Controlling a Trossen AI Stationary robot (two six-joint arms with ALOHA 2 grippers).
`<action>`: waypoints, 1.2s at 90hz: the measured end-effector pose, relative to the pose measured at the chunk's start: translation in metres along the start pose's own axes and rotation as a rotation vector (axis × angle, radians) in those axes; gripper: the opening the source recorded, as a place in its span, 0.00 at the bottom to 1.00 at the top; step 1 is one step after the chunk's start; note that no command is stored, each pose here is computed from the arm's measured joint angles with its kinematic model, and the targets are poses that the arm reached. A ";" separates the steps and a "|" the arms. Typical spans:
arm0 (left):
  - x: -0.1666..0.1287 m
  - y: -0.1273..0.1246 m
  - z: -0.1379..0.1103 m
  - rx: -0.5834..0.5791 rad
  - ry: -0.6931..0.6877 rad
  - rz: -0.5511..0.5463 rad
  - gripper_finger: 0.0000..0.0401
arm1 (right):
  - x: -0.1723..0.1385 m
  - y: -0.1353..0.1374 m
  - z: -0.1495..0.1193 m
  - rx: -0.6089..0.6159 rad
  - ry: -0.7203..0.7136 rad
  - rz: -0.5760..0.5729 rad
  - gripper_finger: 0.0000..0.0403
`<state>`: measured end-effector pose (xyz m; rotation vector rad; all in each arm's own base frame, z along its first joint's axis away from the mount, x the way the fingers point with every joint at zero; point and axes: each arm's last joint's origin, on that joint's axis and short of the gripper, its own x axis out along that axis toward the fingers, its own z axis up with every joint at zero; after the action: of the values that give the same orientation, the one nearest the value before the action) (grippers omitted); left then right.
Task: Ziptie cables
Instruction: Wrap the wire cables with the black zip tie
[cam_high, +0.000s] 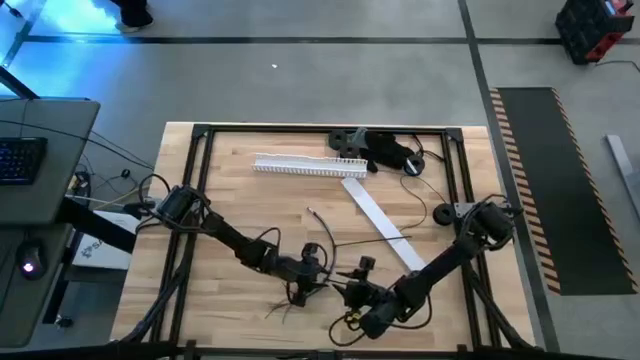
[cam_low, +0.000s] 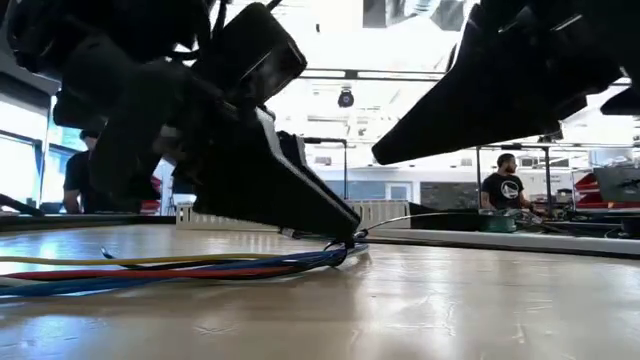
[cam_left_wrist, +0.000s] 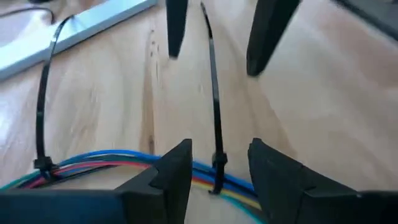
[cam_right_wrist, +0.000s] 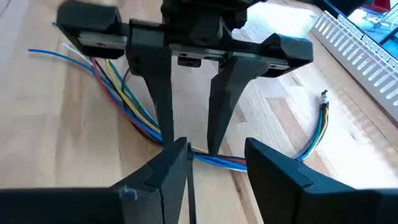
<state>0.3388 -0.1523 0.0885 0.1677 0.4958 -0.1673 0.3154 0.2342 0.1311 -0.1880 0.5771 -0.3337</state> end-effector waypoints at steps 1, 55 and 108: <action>0.001 -0.001 0.000 0.004 0.001 0.001 0.34 | 0.000 0.000 0.000 0.000 0.000 0.000 0.36; 0.017 -0.007 0.003 0.046 0.061 0.040 0.11 | 0.003 0.001 -0.003 0.082 0.092 0.130 0.36; 0.017 -0.007 0.003 0.043 0.062 0.042 0.07 | 0.035 0.009 -0.040 0.061 0.106 0.083 0.32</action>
<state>0.3535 -0.1620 0.0818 0.2258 0.5498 -0.1324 0.3224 0.2266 0.0780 -0.0878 0.6770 -0.2815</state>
